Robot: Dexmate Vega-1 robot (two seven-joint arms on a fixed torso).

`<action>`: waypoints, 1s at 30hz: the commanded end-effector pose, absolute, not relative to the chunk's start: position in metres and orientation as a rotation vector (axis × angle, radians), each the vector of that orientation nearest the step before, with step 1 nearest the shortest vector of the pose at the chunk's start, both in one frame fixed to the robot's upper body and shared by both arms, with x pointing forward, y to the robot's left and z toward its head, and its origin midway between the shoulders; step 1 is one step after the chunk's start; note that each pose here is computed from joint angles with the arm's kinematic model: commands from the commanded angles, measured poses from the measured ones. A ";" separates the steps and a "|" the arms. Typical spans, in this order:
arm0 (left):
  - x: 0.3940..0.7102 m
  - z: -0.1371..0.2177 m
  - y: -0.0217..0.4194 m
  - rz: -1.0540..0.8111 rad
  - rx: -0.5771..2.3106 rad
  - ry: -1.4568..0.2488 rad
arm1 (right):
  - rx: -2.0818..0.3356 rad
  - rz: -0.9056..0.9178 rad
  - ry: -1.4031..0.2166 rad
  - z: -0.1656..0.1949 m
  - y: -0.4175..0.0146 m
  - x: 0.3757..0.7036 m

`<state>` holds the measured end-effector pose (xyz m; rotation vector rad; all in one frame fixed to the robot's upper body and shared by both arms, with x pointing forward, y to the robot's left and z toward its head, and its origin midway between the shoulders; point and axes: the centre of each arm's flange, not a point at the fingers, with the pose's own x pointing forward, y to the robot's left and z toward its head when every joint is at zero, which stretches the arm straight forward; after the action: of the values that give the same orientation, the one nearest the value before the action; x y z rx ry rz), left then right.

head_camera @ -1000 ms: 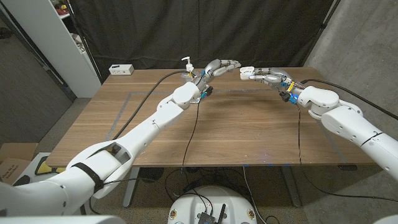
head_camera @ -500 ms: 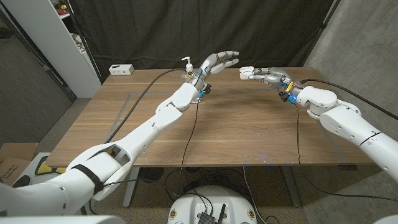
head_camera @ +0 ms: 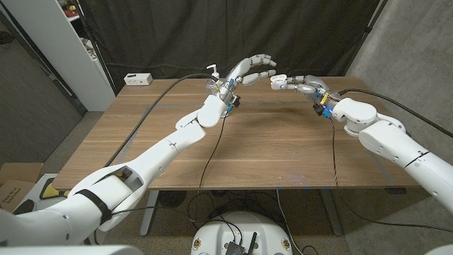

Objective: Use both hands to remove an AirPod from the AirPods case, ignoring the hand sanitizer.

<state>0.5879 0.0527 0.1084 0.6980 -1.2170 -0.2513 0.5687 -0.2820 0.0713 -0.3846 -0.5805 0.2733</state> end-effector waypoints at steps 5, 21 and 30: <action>0.600 0.107 0.053 -0.231 0.783 -1.170 | -0.389 0.189 -0.620 0.071 -0.277 0.560; 0.610 0.107 0.045 -0.254 0.829 -1.119 | -0.391 0.175 -0.646 0.073 -0.273 0.558; 0.613 0.107 0.042 -0.254 0.853 -1.101 | -0.392 0.195 -0.659 0.075 -0.270 0.559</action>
<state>0.6087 0.0453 0.1066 0.8283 -1.1249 -0.2510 0.5583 -0.2737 0.0730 -0.3894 -0.6429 0.1797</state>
